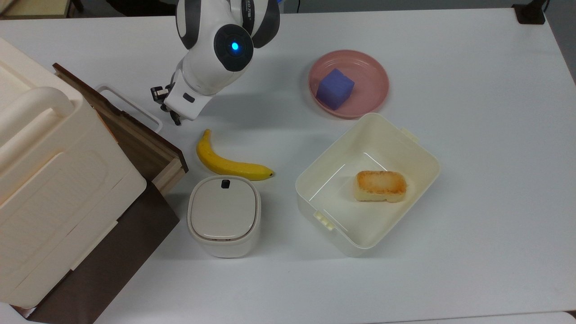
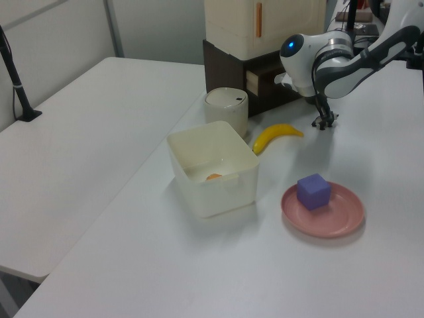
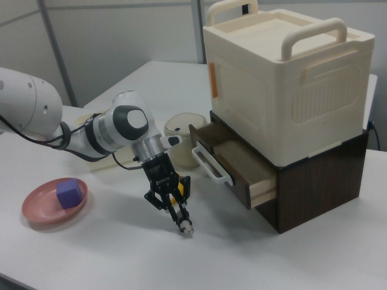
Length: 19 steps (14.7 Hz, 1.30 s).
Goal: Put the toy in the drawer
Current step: 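Lift the panda toy and carry it toward the open drawer, then lower the panda toy into the open drawer and open the gripper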
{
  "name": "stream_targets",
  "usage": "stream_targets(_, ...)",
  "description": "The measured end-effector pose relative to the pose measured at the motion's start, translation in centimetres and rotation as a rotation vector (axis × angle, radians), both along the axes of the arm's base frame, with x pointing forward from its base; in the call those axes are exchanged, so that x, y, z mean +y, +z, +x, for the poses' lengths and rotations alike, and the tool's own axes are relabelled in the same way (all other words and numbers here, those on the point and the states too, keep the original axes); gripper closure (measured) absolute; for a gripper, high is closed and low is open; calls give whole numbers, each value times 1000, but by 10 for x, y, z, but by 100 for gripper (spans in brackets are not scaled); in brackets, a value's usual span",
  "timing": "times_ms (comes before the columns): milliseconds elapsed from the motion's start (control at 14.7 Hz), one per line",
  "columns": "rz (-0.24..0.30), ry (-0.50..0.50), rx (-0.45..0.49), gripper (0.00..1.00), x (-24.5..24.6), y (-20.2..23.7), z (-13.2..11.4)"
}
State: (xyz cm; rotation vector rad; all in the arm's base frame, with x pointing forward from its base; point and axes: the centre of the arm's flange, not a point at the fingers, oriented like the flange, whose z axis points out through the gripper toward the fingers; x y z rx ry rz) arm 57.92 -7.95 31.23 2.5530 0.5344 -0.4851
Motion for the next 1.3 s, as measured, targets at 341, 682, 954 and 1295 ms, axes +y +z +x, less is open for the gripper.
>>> stream_targets(341,-6,-21,-105,72,27,39,9)
stream_targets(682,129,-152,-276,72,36,149,28)
stream_targets(954,258,-311,-432,72,-10,219,36)
stream_targets(1295,269,-466,-627,72,-39,244,46)
